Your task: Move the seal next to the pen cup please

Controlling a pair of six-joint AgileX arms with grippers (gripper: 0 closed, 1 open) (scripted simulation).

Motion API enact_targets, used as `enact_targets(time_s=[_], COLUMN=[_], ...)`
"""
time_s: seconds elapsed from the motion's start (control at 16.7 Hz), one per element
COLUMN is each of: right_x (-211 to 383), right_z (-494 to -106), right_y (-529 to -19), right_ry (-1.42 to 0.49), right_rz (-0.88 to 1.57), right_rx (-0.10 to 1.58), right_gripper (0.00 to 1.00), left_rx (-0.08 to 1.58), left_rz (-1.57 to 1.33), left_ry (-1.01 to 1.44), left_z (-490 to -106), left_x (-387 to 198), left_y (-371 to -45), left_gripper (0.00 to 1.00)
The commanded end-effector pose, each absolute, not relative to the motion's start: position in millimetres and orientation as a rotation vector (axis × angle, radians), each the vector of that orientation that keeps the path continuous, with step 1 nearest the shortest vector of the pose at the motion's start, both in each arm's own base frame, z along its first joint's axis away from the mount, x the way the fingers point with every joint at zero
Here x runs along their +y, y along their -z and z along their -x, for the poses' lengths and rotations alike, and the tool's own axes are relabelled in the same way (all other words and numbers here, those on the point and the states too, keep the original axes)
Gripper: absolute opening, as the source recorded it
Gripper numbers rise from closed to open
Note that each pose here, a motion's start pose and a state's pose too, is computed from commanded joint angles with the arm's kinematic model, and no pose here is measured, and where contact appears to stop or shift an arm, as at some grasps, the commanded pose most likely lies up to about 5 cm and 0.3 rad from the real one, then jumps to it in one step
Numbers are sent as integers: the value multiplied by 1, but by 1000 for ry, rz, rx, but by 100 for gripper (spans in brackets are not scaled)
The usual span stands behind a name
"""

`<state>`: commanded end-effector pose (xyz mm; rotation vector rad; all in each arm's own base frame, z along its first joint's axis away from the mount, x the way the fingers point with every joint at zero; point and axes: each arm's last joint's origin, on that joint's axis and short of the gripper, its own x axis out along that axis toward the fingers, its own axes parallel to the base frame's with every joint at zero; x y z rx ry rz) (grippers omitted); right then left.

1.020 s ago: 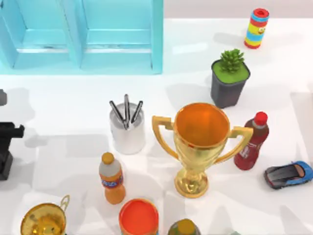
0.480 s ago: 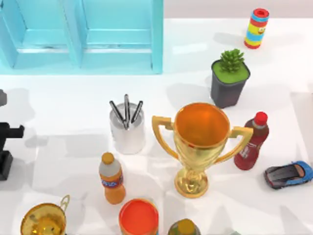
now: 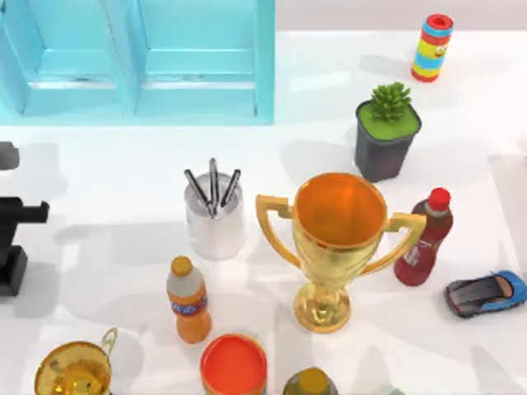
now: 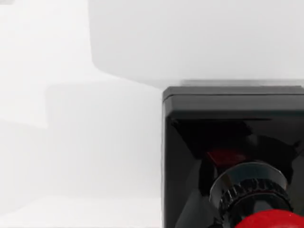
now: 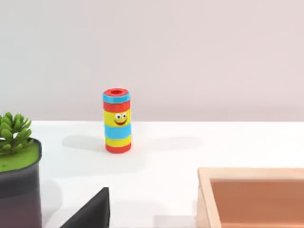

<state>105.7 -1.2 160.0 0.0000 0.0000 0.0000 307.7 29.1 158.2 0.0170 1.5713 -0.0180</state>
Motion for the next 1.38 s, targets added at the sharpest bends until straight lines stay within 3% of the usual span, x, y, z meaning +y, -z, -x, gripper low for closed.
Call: enact_targets(time_s=[0.3,0.66,1.02,1.38], right_x=[-1,-1,-1,-1], right_z=[-106,-106,-106,-106], right_y=[-160,-160,-160,-160], right_ry=[0,0,0,0], right_rz=[0,0,0,0], right_rx=[0,0,0,0], right_gripper=[100,100,100,100], left_rx=[1592,1571,1571,1581], left_rz=[-20,-18,-16,-19], left_ry=[18,18,17,16], left_z=[-321,-300,-305,-357], left_x=[-35,-99,-101,-125], left_y=[-219,-288,-287,-263], left_gripper=[0,0,0,0])
